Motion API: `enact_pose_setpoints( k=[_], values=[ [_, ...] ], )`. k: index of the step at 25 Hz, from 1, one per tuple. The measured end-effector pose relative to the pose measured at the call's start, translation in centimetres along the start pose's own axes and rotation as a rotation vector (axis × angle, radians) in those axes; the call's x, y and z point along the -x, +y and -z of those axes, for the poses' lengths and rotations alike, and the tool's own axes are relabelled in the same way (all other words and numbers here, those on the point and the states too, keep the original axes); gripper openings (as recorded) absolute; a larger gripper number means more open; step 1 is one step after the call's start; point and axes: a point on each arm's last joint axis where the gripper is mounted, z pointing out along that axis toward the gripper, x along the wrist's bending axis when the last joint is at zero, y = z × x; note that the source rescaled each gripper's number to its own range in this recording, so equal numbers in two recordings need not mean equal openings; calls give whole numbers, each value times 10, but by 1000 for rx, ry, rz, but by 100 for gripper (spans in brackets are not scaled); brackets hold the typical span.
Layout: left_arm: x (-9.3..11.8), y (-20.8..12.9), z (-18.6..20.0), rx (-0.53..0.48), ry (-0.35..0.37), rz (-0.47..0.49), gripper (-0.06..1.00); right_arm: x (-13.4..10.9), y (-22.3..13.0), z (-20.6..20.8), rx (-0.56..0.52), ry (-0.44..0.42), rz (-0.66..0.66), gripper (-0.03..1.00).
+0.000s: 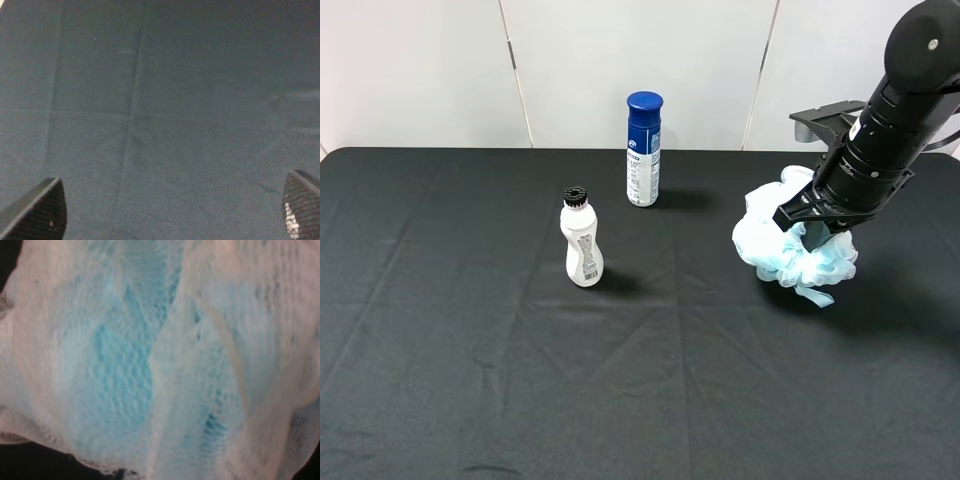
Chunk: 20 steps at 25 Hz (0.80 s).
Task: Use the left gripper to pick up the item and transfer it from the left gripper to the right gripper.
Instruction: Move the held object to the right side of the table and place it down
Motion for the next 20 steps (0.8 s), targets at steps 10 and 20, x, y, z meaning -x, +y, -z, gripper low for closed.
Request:
enact_pose_setpoints(
  k=[10,20],
  values=[
    [0,0,0,0,0,0,75,-2,4,0,43,28,-54,94],
    [0,0,0,0,0,0,75,-2,7,2,59,27,-59,99]
  ],
)
